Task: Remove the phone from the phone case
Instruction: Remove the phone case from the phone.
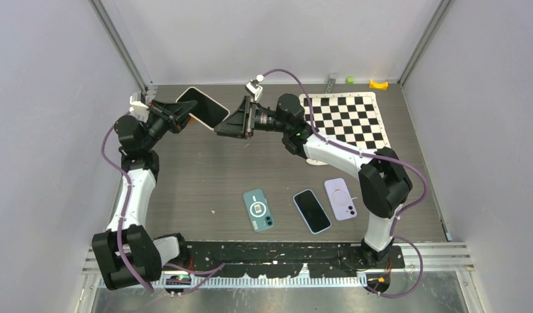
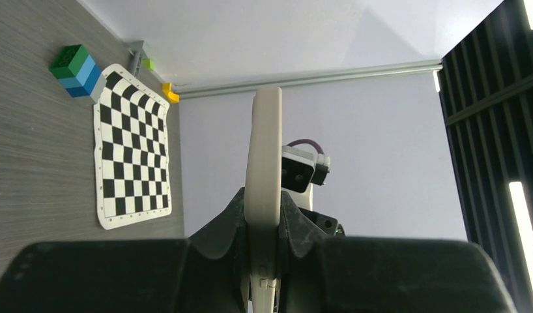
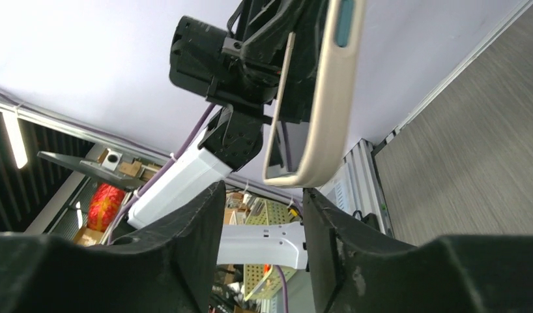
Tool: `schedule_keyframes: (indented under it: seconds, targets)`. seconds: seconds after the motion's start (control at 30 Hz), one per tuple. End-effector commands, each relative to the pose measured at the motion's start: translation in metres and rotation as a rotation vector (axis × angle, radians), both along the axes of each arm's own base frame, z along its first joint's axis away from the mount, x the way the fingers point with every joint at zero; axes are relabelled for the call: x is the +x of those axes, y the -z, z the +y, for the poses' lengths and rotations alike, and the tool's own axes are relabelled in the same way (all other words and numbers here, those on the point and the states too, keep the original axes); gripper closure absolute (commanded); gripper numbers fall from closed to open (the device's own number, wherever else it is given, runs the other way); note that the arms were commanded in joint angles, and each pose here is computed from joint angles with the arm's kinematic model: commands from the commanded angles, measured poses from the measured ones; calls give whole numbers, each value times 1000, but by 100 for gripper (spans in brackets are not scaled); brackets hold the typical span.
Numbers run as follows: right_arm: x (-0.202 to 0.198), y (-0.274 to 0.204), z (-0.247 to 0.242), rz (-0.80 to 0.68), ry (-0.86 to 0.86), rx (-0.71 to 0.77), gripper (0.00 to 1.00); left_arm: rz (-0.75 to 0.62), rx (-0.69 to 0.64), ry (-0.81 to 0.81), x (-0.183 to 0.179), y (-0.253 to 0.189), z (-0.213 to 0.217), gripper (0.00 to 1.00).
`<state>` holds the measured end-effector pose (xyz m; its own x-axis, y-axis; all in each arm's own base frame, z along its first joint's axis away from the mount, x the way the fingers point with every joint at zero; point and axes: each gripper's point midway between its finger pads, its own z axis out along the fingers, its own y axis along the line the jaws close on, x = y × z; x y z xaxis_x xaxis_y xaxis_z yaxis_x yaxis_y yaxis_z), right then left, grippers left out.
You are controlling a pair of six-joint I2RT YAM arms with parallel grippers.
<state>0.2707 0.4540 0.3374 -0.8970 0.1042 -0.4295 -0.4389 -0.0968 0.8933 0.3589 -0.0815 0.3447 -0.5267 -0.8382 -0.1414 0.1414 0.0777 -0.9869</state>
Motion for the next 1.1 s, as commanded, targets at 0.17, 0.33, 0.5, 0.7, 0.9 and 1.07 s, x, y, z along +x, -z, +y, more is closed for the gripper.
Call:
schedule_keyframes:
  seconds: [0.17,0.33,0.5,0.7,0.9,1.07]
  targets:
    - [3,-27,3,-130,87,28,50,-25,-79,-48,-11,-32,4,100]
    - [5,-28,7,-139,94,28,47,15,-89,-49,-12,-25,4,100]
    - [3,-30,8,-146,86,44,52,32,-97,-53,-13,-22,4,100]
    - [0,-35,6,-143,77,78,35,54,-106,-62,-13,-16,5,100]
    - [8,-21,12,-108,94,29,65,72,-129,-62,-15,-15,5,100]
    - [7,-2,16,-154,87,-54,92,127,-187,-43,-18,-13,3,100]
